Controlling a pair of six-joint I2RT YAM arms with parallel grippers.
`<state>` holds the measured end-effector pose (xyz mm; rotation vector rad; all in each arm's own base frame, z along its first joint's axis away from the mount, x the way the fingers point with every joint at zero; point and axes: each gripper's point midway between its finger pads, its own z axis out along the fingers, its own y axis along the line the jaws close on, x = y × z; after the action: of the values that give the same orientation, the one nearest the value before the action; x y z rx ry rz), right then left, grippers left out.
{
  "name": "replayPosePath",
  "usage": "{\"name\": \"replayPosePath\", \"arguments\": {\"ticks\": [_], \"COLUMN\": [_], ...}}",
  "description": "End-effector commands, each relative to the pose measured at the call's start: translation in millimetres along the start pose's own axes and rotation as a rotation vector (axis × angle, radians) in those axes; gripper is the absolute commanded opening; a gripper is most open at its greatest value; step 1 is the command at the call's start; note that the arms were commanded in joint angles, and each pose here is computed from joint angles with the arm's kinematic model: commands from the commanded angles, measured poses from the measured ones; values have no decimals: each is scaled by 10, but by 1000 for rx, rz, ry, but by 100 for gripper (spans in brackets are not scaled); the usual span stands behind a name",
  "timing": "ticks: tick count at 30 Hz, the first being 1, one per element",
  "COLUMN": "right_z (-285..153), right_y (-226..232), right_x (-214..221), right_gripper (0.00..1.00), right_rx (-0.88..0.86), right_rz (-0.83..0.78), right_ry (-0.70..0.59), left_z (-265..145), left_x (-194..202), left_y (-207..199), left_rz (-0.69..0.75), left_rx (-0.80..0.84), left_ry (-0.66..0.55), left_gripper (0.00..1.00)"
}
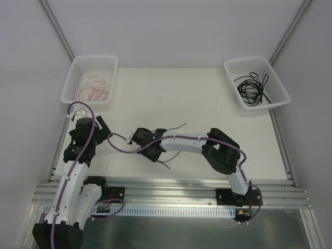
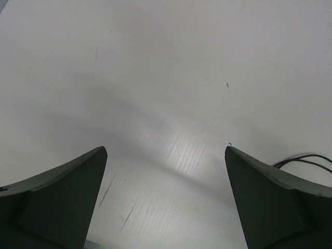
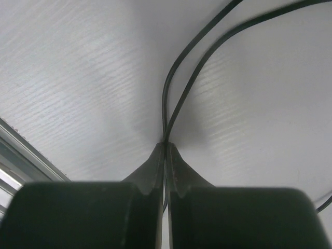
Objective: Untangle the cables
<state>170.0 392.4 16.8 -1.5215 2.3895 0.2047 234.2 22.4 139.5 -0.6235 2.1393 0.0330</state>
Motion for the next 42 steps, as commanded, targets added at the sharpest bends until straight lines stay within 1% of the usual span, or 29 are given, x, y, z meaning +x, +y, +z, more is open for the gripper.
{"name": "replayPosePath", "arguments": {"ticks": [1, 2, 3, 5, 7, 9, 10, 12, 13, 15, 19, 22, 23, 25, 26, 29, 30, 31, 33, 34, 36, 39, 42], "right_z": [32, 37, -70, -147, -321, -449, -619, -792, -972, -1166, -1705, -2055, -2264, -2491, -2687, -2977, -3143, -3214, -3345, -3415, -3483, -3641, -3904], "right_y": [-386, -469, -549, -826, -1081, -1223, -1356, -1479, -1578, -1686, -1983, -2209, -2284, -2441, -2523, -2769, -2883, -3018, -3192, -3345, -3546, -3961, -4163], "right_x": [494, 611, 596, 681, 801, 884, 848, 843, 793, 768, 604, 633, 584, 592, 535, 586, 583, 663, 682, 769, 725, 925, 893], "right_gripper": [1, 1, 1, 1, 1, 1, 1, 1, 1, 1, 1, 1, 1, 1, 1, 1, 1, 1, 1, 1, 1, 1, 1], "right_rx": [94, 107, 117, 150, 190, 208, 226, 253, 273, 303, 380, 464, 489, 540, 567, 641, 691, 724, 759, 780, 787, 856, 908], "right_rz": [83, 113, 159, 249, 332, 371, 405, 427, 443, 458, 500, 510, 501, 514, 506, 532, 531, 557, 580, 604, 625, 701, 699], "right_ry": [166, 181, 149, 129, 104, 85, 35, 0, -48, -83, -198, -209, -230, -250, -283, -314, -331, -323, -354, -365, -442, -461, -515], "left_z": [7, 4, 8, 10, 10, 12, 16, 24, 28, 39, 51, 62, 59, 72, 55, 50, 50, 45, 38, 36, 33, 41, 46], "left_x": [-2, -2, 8, 14, 12, 19, 22, 37, 51, 64, 154, 197, 229, 245, 283, 308, 310, 311, 319, 319, 320, 330, 336], "left_y": [23, 17, 16, 9, -4, -25, -37, -52, -73, -98, -234, -307, -348, -367, -417, -454, -462, -468, -482, -489, -499, -491, -489], "left_rz": [-19, -21, -18, -18, -19, -15, -14, -10, -8, 1, 24, 54, 64, 74, 78, 85, 83, 86, 90, 93, 95, 100, 102], "left_rx": [-8, -4, -3, 1, 7, 17, 22, 31, 42, 54, 130, 175, 201, 209, 242, 265, 269, 274, 285, 291, 298, 296, 296], "left_ry": [0, 0, 4, 8, 8, 16, 19, 26, 33, 44, 98, 125, 141, 153, 172, 186, 189, 189, 191, 190, 189, 190, 192], "left_gripper": [99, 99, 99, 99, 99, 99, 99, 99, 99, 99, 99, 99, 99, 99, 99, 99, 99, 99, 99, 99, 99, 99, 99]}}
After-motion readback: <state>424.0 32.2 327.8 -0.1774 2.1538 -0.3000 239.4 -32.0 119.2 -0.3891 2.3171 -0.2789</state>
